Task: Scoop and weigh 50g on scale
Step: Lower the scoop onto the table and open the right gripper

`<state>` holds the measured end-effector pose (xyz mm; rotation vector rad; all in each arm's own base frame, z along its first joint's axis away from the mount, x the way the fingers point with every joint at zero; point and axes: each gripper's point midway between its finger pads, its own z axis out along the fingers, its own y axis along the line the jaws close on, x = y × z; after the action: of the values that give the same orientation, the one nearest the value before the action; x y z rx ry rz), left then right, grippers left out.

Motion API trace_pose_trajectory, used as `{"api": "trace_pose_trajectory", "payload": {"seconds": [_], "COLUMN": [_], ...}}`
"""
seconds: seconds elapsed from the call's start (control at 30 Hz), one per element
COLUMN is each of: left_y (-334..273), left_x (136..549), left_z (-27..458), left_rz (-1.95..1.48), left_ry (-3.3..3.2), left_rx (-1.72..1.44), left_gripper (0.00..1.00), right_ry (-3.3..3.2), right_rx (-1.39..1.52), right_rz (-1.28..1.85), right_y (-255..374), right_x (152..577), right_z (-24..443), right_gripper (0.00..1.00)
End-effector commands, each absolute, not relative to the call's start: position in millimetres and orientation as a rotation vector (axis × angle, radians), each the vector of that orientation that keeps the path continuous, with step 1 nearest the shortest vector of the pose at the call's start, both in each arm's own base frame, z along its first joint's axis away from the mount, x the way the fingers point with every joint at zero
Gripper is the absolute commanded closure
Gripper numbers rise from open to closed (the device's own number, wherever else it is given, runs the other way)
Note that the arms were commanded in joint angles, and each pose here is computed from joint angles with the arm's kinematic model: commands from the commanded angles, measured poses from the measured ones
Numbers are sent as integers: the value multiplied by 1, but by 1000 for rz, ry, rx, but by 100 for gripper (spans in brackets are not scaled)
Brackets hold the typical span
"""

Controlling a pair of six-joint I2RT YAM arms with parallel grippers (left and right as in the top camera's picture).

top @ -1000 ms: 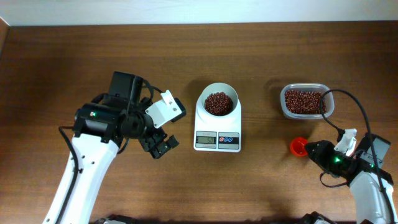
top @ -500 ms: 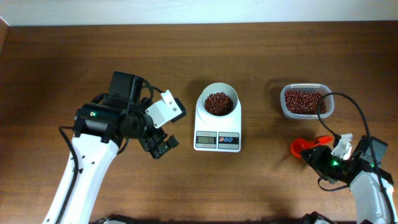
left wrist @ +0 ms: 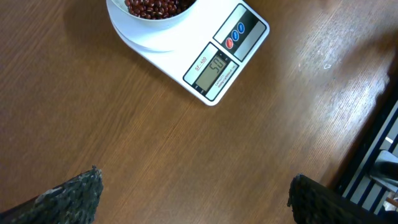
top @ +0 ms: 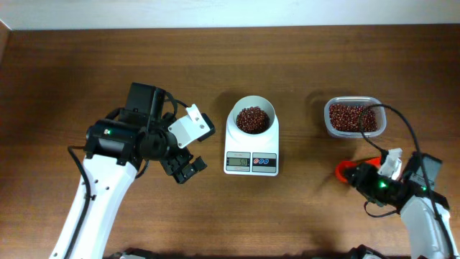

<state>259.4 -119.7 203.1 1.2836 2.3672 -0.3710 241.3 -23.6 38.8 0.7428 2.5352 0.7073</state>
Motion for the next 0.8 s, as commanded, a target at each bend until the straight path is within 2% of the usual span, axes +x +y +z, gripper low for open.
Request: {"api": "trace_pose_trajectory", "payload": {"seconds": [0.0,0.37,0.63,0.73,0.77], "left_y": [-121,-121,-121,-121,-121], "left_x": [258,258,258,258,258], "left_z": [208,208,208,208,208], "left_rz": [-377,-377,-377,-377,-377], "left_ry": [2340,2340,2340,2341,2340], "left_rx": [1285,1285,1285,1285,1285], "left_gripper": [1,1,1,1,1], "right_ry": [2571,2482,2461,2431,2414], "right_rx": [645,621,600,570,553], "right_rz": [741,748,789,836,849], "right_y": [-7,-8,-4,-1,-1], "right_x": [245,276,280,286,290], "right_z": [37,39,44,55,62], "right_gripper": [53,53,53,52,48]}}
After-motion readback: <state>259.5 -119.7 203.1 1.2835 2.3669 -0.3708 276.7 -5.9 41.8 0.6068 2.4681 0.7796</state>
